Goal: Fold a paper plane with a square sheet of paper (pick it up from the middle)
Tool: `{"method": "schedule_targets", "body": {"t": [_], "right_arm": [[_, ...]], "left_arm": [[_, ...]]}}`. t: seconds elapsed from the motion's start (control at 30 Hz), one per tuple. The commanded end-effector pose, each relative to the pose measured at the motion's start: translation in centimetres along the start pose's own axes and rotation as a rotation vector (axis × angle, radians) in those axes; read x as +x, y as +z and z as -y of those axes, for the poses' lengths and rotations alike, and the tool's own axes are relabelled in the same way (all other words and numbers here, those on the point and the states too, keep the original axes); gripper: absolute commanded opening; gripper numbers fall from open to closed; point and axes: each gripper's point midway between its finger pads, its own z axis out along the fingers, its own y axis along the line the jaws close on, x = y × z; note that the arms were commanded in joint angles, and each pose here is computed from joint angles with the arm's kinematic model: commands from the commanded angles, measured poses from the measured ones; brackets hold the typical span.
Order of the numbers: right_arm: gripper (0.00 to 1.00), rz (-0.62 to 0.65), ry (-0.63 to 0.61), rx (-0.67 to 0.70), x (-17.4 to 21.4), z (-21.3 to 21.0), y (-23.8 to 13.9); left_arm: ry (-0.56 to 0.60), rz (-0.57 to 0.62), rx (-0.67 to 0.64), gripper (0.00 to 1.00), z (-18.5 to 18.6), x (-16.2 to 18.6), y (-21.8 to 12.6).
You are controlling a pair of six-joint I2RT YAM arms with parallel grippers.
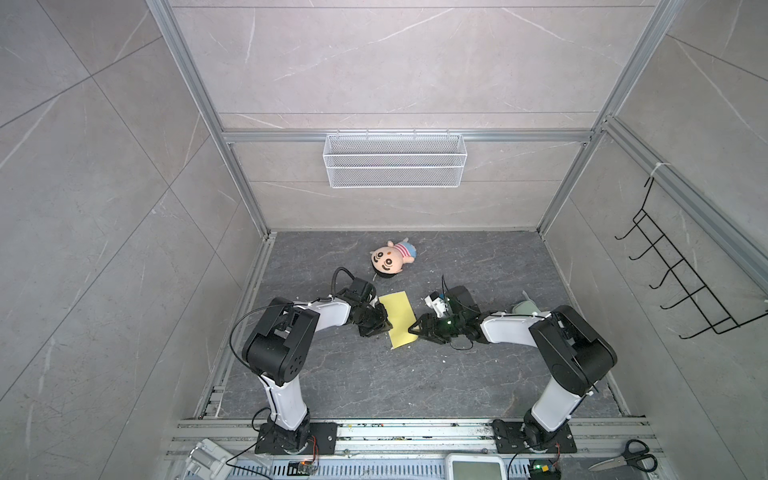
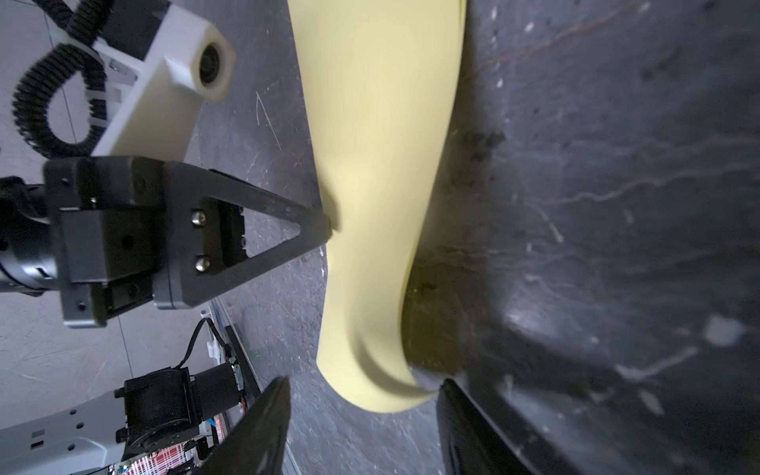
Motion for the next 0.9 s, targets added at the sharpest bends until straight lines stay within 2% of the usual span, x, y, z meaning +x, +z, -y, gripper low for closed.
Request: {"method": "schedule_targets", "body": {"t": [0.0, 0.5, 0.87], "right_arm": [[0.58, 0.027, -0.022, -0.045, -0.4, -1.3, -0.7], [0.38, 0.029, -0.027, -0.072, 0.3, -2.0, -1.6], [0.25, 0.08, -0.047, -0.059, 0.0, -2.2, -2.4]], "left_arm": [[-0.066, -0.065, -0.192, 0.14, -5.9, 2.2, 1.3], [-0.058, -0.062, -0.218, 0.13, -6.3, 2.1, 1.3], [-0.049, -0.058, -0.229, 0.12, -6.4, 2.1, 1.1]]}}
